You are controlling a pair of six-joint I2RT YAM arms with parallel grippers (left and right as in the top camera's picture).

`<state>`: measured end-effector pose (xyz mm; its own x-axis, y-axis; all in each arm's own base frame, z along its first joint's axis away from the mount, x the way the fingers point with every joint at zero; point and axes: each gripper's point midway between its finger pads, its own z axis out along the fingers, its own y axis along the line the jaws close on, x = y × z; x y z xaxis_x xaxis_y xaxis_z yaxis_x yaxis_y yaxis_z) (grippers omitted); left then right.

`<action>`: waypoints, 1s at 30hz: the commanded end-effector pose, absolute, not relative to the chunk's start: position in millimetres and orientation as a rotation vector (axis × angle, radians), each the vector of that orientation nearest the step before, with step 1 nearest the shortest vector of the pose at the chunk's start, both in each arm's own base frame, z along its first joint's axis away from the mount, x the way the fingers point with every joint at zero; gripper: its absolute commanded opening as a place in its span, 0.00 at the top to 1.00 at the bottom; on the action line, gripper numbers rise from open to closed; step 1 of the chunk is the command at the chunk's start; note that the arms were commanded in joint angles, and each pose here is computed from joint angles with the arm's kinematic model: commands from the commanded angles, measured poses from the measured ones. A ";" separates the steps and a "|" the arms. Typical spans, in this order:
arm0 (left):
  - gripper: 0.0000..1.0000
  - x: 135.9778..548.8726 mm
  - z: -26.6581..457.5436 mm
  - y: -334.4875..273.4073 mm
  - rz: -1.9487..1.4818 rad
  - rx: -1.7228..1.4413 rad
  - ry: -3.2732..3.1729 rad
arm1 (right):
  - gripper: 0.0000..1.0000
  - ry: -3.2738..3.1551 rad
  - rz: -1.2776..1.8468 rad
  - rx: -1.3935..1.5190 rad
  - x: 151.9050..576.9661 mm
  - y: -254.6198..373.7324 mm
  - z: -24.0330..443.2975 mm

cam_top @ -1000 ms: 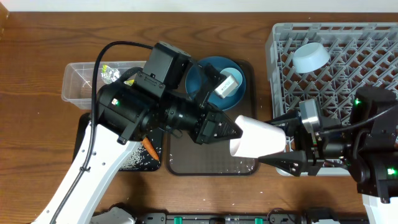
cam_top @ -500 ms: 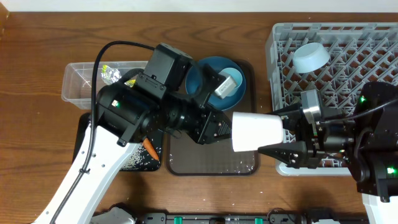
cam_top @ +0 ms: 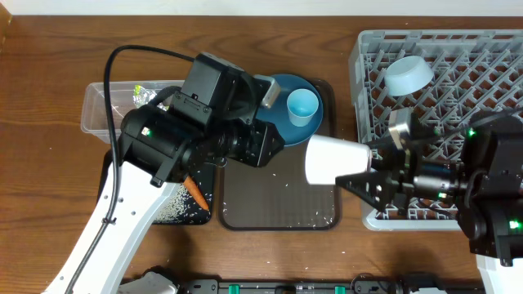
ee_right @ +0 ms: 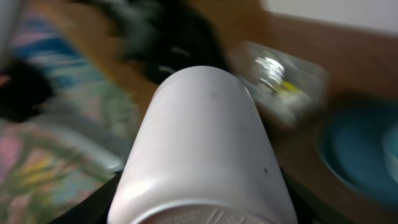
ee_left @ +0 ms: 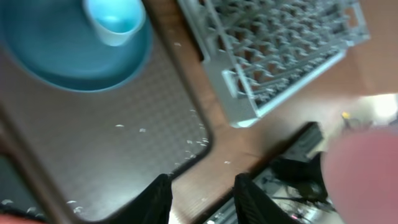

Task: Sort waste into correct bins and load items into the dishwasher rack
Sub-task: 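Grasp the pink cup with the right gripper and release the left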

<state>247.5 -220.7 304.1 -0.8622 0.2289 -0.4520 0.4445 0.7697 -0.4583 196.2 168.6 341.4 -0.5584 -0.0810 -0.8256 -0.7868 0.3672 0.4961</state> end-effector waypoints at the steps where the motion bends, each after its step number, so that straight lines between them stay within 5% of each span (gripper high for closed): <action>1: 0.53 264.0 294.8 -199.3 -0.606 0.431 2.604 | 0.68 2.230 0.870 -0.388 235.1 127.3 296.2; 10: 0.15 266.8 293.6 -195.1 -0.566 0.419 2.603 | 0.70 2.513 0.234 0.156 244.4 31.8 239.6; 30: 0.06 266.8 293.6 -195.1 -0.566 0.419 2.603 | 0.73 2.839 0.014 0.371 283.2 -16.9 217.8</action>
